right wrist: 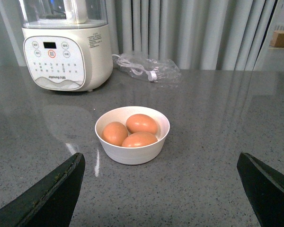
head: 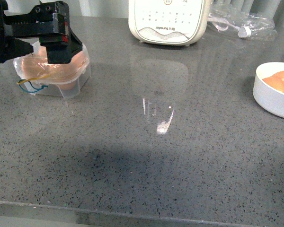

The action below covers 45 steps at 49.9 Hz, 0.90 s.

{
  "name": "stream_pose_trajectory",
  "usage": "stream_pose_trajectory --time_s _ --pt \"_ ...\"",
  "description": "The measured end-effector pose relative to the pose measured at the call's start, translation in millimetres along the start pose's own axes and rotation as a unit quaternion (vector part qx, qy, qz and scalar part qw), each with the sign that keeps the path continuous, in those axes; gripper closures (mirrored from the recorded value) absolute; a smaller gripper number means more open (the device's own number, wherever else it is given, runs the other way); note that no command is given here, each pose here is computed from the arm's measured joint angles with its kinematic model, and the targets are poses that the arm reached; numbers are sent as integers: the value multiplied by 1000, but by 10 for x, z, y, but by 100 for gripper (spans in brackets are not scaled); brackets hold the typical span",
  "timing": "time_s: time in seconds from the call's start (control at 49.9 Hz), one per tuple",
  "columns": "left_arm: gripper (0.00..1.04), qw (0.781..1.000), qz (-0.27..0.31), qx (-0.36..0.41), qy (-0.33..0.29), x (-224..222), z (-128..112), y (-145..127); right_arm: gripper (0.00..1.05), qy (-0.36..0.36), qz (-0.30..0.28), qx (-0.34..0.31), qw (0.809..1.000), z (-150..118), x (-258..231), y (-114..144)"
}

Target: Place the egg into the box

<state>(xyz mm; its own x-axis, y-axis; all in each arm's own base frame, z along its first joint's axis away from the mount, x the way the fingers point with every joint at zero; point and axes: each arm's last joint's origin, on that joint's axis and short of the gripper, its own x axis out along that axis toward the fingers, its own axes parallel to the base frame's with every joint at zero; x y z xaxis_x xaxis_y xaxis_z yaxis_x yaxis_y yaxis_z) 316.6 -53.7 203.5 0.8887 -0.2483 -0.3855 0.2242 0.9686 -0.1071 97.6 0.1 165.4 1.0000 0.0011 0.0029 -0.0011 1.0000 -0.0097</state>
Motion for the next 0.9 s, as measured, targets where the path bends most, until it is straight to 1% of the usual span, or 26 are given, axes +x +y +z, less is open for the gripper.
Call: stream_pose_trajectory --time_s 0.1,0.2,0.24,0.36,0.521,0.661,0.781,0.881,0.901 --pt "7 1000 12 4 -13 -74 102 84 7 0 0 0 1000 0 0 0" --pt "7 999 27 0 -45 -291 309 233 7 0 0 0 1000 0 0 0" --pt "7 998 31 -3 -51 -359 354 273 7 0 0 0 1000 0 0 0" --pt "7 998 48 -11 -44 -624 425 393 7 0 0 0 1000 0 0 0" --pt "7 998 53 -7 -34 -1042 337 545 7 0 0 0 1000 0 0 0" --pt "7 997 66 0 -25 -1393 161 658 7 0 0 0 1000 0 0 0" --pt "7 998 65 3 -16 -1619 31 662 7 0 0 0 1000 0 0 0" --pt "7 997 69 10 -17 -1717 -15 658 7 0 0 0 1000 0 0 0" --pt "9 996 80 13 -32 -1742 -38 651 7 0 0 0 1000 0 0 0"
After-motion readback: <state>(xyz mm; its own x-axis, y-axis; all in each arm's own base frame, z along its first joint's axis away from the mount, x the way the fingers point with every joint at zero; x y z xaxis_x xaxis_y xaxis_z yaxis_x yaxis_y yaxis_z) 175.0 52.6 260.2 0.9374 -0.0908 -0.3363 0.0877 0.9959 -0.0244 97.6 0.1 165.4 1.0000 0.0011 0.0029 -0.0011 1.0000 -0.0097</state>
